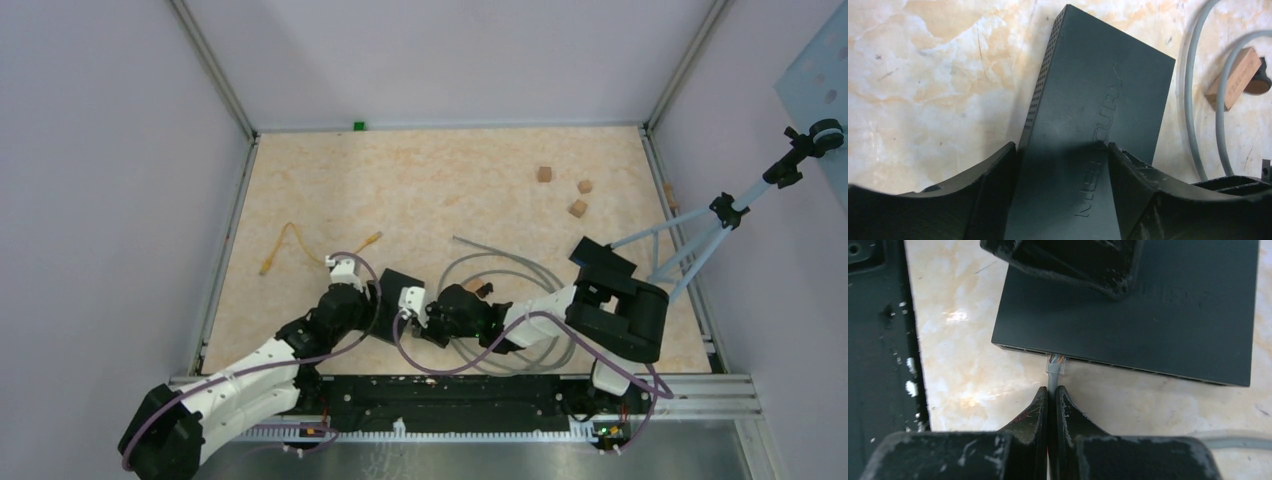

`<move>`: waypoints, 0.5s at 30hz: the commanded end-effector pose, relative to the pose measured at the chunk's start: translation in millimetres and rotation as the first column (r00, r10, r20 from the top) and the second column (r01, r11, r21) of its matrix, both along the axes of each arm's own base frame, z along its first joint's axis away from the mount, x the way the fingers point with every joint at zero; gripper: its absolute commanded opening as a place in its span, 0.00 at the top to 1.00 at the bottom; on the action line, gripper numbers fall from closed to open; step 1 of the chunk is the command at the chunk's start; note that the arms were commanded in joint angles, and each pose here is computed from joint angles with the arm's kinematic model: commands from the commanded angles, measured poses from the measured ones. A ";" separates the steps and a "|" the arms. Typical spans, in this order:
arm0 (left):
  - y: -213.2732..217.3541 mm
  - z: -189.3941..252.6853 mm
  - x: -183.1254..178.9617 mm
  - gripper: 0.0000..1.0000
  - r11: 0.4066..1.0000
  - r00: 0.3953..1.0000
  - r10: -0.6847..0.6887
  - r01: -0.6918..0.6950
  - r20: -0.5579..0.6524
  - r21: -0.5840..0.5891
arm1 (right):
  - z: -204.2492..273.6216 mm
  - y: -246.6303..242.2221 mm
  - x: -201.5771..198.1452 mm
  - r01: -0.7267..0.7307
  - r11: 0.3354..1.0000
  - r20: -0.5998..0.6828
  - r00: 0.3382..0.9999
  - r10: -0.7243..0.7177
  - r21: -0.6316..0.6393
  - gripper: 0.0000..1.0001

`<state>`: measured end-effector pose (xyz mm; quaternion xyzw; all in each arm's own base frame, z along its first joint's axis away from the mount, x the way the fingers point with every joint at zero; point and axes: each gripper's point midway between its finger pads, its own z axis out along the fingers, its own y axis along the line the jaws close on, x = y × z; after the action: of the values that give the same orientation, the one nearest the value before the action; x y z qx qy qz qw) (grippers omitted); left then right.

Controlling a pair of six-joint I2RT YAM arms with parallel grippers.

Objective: Insert the plug into the switch port
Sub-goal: Insert the connector into the switch port.

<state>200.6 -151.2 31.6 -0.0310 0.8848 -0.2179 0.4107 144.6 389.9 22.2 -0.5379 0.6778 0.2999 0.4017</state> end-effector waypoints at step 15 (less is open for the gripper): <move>35.9 101.8 45.9 0.01 0.981 0.982 0.184 -0.186 0.046 0.059 | 54.1 1.2 -2.6 0.020 0.999 -0.047 0.999 -0.019 0.034 0.43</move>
<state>232.4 -133.2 101.1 -0.0907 0.8888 -0.1673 0.4170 126.6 381.3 26.6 -0.5592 0.6850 0.3102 0.3490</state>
